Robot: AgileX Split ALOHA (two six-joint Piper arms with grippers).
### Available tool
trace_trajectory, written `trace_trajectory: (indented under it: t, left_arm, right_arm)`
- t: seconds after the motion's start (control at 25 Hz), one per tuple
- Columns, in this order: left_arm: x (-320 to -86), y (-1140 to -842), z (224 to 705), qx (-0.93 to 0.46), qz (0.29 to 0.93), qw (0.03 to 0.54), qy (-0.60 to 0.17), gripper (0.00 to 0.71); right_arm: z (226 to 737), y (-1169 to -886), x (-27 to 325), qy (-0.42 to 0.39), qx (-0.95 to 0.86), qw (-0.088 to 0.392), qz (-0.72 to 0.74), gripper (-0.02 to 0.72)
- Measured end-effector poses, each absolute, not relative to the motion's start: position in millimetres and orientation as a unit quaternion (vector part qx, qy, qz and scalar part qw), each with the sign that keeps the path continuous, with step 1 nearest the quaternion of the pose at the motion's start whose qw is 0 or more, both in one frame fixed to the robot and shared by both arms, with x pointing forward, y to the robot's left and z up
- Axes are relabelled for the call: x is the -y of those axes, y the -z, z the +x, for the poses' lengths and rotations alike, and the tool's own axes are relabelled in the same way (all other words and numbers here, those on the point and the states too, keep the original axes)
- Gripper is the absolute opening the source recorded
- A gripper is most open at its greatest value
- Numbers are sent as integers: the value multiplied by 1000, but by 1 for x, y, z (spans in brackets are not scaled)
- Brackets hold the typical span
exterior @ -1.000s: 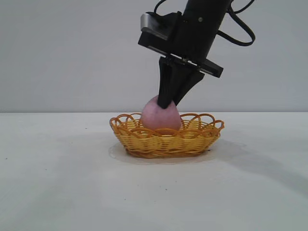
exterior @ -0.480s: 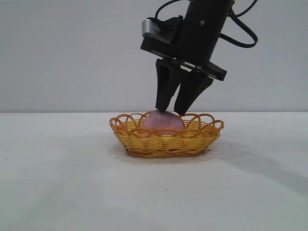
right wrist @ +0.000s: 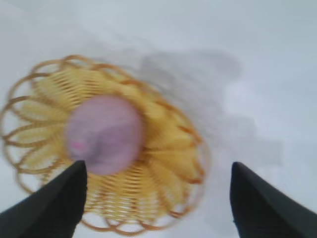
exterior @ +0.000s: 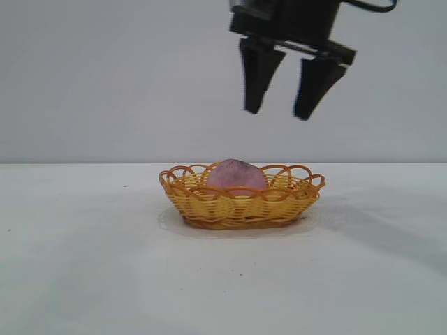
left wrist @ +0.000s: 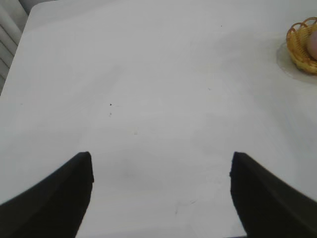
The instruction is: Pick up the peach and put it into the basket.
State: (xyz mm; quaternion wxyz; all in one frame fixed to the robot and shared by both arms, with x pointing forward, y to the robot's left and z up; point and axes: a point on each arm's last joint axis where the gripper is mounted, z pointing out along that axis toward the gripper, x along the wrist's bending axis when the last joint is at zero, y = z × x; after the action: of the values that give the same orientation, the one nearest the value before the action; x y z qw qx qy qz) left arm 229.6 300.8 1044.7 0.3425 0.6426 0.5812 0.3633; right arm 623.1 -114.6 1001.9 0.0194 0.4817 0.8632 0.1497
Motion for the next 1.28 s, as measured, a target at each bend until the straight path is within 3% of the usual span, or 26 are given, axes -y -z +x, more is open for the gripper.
trace_trajectory:
  t: [0.36,0.6,0.76,0.92,1.28]
  left_arm:
    - [-301,-1045,230,-581,643,343,-363,534]
    - [-301,-1045,230,-581,643,343,-363,534]
    - [-301,-1045,230,-581,643,343,-363,534]
    - [-301,-1045,230,-581,643,343,-363,534]
    - [-301,-1045,230,-581,643,343,-363,534]
  right_arm:
    - [656,-1002,222,-130,-773,35,620,521]
    - [659,-1001,272,-116,-737,33,665,521]
    - [652,-1010,279,-103,-736,24,669,521]
    - [636,-1037,280,-119,-736,41,666,521]
    - [542,-1078,284,-153,-737,86,653,521]
